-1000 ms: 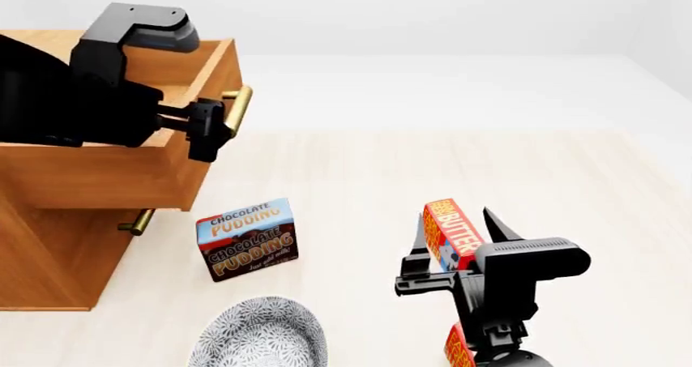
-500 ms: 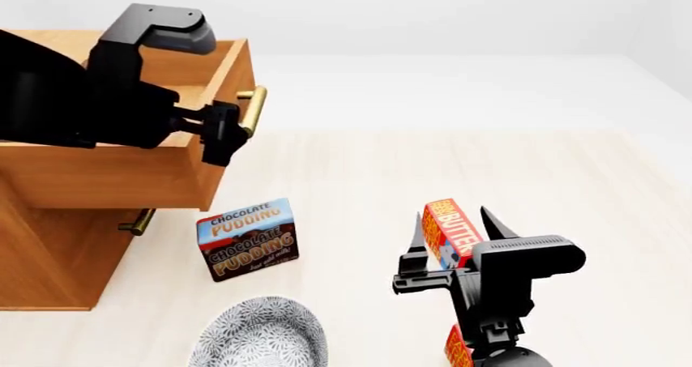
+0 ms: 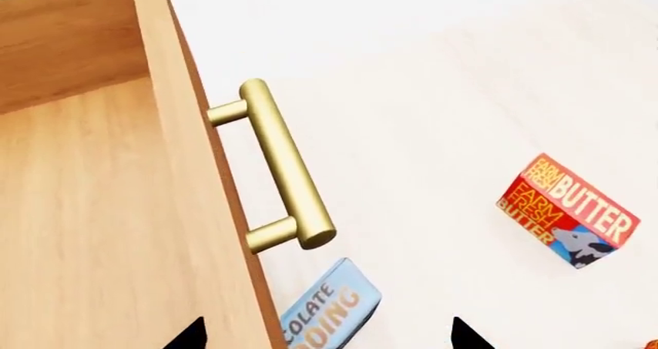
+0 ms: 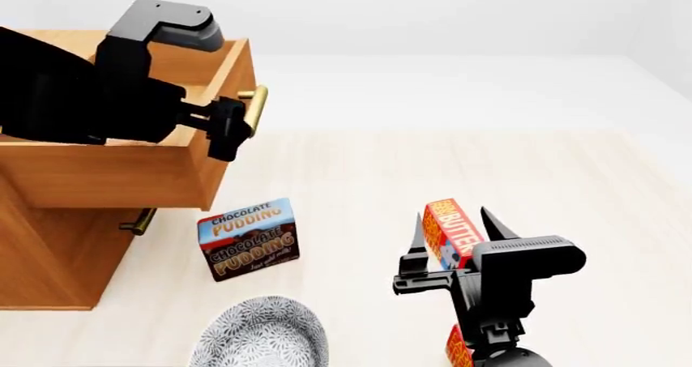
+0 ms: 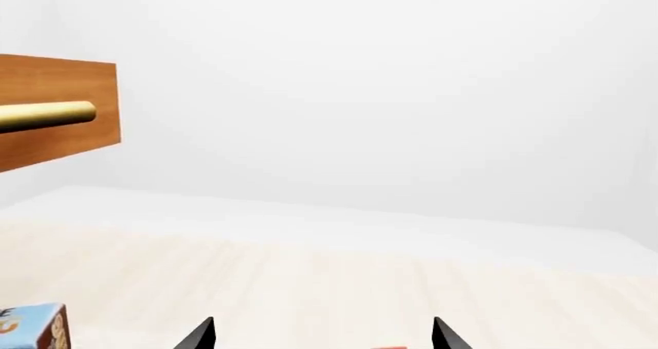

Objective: Put the butter at the front in the top drawer of the cabinet and close it.

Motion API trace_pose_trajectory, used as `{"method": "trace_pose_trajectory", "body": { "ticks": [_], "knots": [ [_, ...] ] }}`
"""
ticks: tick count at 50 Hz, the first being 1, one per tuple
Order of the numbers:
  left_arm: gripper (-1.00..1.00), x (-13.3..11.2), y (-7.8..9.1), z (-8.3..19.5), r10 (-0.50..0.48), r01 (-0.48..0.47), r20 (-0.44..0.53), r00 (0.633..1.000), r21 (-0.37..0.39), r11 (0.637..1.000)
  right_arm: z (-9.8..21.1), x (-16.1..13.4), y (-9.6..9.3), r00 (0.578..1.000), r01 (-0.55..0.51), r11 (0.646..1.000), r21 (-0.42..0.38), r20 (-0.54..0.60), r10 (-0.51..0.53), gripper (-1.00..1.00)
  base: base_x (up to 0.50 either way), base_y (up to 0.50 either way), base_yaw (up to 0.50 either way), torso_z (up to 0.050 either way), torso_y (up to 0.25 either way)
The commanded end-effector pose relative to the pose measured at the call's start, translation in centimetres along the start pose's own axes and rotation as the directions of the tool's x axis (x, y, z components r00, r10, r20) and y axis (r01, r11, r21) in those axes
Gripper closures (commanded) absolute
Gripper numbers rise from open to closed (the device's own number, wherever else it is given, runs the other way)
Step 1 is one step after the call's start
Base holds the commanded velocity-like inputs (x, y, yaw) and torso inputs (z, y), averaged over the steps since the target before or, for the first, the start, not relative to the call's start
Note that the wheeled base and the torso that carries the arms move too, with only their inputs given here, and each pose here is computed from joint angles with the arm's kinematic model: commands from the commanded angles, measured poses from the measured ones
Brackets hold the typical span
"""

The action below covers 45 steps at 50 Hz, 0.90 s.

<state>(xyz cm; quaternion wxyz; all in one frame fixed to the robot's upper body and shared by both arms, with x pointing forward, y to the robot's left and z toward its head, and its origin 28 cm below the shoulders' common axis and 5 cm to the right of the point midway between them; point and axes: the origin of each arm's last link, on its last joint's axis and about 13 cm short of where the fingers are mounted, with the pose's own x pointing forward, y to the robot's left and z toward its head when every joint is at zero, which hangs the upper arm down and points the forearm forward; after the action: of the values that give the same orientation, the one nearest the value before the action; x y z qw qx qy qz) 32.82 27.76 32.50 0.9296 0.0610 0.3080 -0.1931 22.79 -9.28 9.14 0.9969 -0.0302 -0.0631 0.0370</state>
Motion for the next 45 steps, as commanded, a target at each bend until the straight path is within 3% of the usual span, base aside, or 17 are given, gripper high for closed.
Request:
{"method": "trace_pose_trajectory", "body": {
  "ticks": [1,22,27,32,36,45],
  "knots": [
    [-1.0,-0.8,-1.3,1.7,-0.101,0.101,0.14,0.985,0.008,0.995,0.0,0.0,0.0,1.0,-0.001,1.0,-0.001,-0.001,0.001,-1.0,0.0,0.0,0.0,0.0,0.0],
    [-1.0,-2.6,-1.6,2.3,-0.117,0.117,0.218,0.969,0.014,0.993,-0.1,-0.3,-0.1,1.0,-0.002,1.0,-0.003,0.0,0.002,-1.0,0.0,0.0,0.0,0.0,0.0],
    [-1.0,-3.2,-1.6,2.2,-0.096,0.092,0.281,0.955,0.028,0.995,0.0,-0.4,-0.1,1.0,-0.001,1.0,-0.004,0.001,0.001,-1.0,0.0,0.0,0.0,0.0,0.0],
    [-1.0,-3.6,-2.1,1.5,-0.058,0.012,0.437,0.898,0.107,0.994,0.0,-0.3,-0.1,1.0,0.0,1.0,-0.005,0.001,0.0,-1.0,0.0,0.0,0.0,0.0,0.0],
    [-1.0,-4.0,-2.6,0.7,-0.038,-0.032,0.543,0.839,0.118,0.993,0.1,-0.3,0.0,1.0,0.001,1.0,-0.005,0.002,-0.001,-1.0,0.0,0.0,0.0,0.0,0.0],
    [-1.0,-4.1,-3.6,-1.0,-0.002,-0.083,0.679,0.735,0.093,0.992,0.1,-0.1,0.1,1.0,0.0,1.0,-0.006,0.002,0.001,-1.0,0.0,0.0,0.0,0.0,0.0]
  ]
}}
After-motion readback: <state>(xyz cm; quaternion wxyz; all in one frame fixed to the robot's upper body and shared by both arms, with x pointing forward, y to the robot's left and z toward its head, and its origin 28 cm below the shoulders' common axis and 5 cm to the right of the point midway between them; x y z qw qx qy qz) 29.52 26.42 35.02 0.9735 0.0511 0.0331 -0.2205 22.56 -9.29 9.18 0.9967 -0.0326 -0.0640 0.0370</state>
